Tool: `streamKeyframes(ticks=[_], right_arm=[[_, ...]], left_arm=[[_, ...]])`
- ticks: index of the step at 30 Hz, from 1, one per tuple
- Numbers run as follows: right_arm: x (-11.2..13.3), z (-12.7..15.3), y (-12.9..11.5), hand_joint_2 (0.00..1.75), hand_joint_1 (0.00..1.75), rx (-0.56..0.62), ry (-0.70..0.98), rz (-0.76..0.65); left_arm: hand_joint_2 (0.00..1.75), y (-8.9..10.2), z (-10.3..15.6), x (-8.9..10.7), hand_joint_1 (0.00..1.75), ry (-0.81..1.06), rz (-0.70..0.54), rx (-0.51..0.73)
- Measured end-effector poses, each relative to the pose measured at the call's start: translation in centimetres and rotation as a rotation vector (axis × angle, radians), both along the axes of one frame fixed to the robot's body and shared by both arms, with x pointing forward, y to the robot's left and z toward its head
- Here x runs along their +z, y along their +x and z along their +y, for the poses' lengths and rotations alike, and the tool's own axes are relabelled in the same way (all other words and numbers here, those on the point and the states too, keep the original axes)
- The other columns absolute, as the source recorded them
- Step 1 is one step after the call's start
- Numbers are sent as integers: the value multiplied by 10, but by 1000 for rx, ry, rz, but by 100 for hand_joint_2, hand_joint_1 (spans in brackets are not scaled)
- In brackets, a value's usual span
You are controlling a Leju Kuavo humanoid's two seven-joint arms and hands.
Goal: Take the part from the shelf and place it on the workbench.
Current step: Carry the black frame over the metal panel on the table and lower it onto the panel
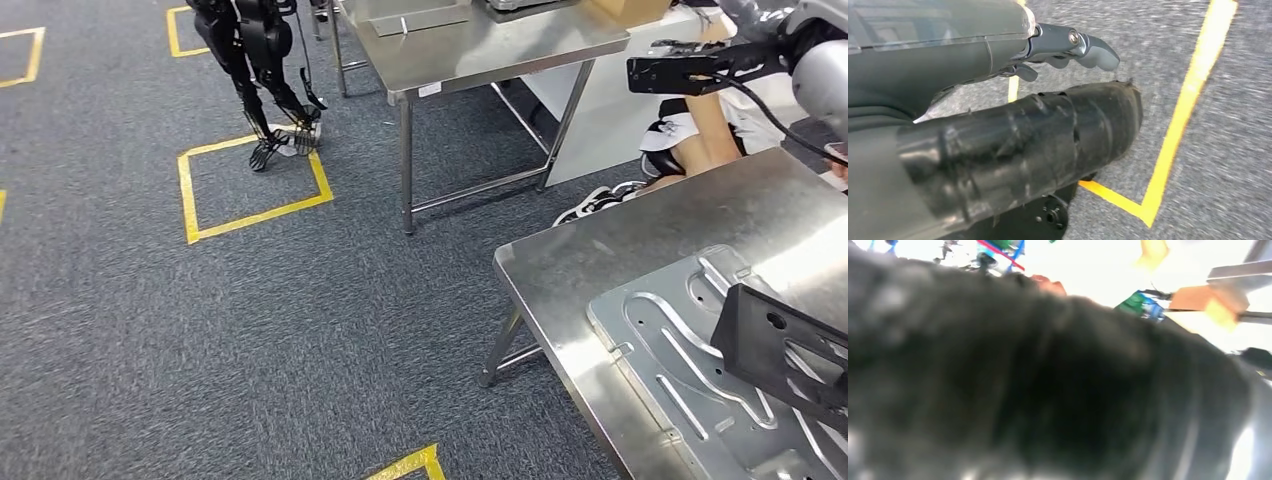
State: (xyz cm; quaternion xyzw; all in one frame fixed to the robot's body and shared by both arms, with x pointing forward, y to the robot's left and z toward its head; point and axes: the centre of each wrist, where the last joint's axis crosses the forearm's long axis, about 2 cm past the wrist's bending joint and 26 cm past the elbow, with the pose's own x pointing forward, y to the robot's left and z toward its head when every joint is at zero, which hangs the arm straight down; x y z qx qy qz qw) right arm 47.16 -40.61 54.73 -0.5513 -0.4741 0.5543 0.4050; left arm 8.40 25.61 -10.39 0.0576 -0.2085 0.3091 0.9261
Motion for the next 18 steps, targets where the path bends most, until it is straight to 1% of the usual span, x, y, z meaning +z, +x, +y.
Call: streamKeyframes(ticks=[3, 7, 12, 15, 18], right_arm=[[-1, 0, 0, 0, 0, 4, 1, -1], [-8, -4, 0, 0, 0, 1, 4, 12], [-11, -15, -2, 0, 0, -10, 16, 4], [-20, -19, -2, 0, 0, -7, 24, 12], [-31, -32, -3, 0, 0, -16, 32, 22]], left_arm=[[0, -1, 1, 0, 0, 0, -2, 1], [0, 0, 1, 0, 0, 0, -8, 0], [0, -1, 2, 0, 0, 6, -7, 0], [0, -2, 2, 0, 0, 10, -2, -4], [0, -1, 2, 0, 0, 12, -2, -6]])
